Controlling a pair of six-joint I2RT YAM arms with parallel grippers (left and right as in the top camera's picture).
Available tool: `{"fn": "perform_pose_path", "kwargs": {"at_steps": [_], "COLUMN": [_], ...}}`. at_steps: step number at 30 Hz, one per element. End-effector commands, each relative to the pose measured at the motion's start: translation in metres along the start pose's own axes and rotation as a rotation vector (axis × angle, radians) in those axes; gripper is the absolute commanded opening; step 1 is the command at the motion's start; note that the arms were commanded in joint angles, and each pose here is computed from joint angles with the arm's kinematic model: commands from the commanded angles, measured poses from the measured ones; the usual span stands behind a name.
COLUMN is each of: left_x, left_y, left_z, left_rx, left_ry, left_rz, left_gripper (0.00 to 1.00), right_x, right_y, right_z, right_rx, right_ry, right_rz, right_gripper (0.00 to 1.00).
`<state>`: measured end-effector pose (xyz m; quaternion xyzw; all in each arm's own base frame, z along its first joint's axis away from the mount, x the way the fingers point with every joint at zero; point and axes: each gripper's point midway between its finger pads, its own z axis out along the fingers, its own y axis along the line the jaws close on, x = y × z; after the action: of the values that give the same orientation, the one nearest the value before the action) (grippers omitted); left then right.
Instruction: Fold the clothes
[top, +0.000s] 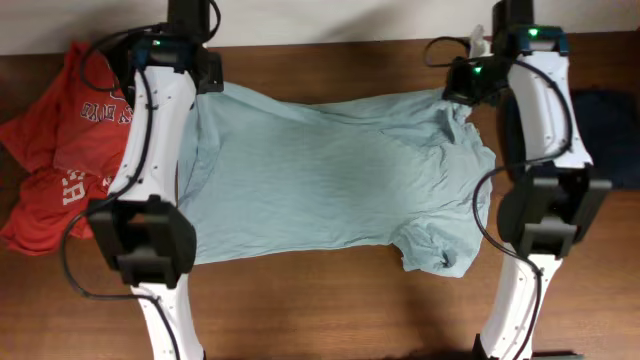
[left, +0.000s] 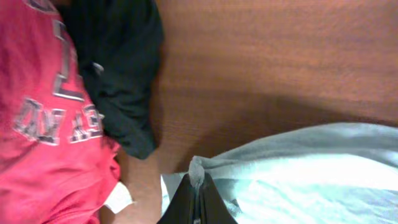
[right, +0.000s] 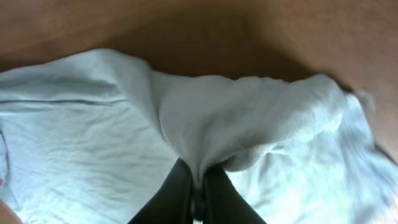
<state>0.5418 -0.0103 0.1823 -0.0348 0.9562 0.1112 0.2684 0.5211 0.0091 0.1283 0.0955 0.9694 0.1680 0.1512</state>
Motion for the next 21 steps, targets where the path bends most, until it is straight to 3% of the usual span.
{"fn": "perform_pose_path", "kwargs": {"at_steps": [1, 7, 8, 9, 10, 11, 21], "left_x": [-0.001, -0.006, -0.006, -0.007, -0.007, -0.006, -0.007], "left_y": [0.005, 0.002, 0.002, 0.002, 0.002, 0.002, 0.002], "left_z": [0.012, 0.015, 0.015, 0.015, 0.015, 0.015, 0.015], "left_rx": [-0.026, -0.023, -0.023, -0.022, -0.023, -0.023, -0.022], "left_ry": [0.002, -0.019, -0.02, -0.021, -0.021, -0.021, -0.023], "left_rz": [-0.029, -0.034, -0.035, -0.038, -0.038, -0.038, -0.039], "left_gripper": [0.01, 0.01, 0.01, 0.01, 0.01, 0.01, 0.01], "right_x": [-0.011, -0.05, -0.056, -0.061, -0.063, -0.061, -0.023], "right_y": [-0.001, 0.005, 0.008, 0.01, 0.013, 0.013, -0.028], "right_z": [0.017, 0.023, 0.023, 0.022, 0.022, 0.023, 0.027], "right_rx": [-0.004, -0.031, -0.036, -0.04, -0.043, -0.043, 0.113], "right_ry": [-0.03, -0.181, -0.205, -0.224, -0.234, -0.229, -0.072], "right_rz": [-0.023, -0.079, -0.089, -0.097, -0.105, -0.104, -0.008], "right_gripper": [0.06, 0.11, 0.17, 0.37, 0.87, 0.98, 0.99]}}
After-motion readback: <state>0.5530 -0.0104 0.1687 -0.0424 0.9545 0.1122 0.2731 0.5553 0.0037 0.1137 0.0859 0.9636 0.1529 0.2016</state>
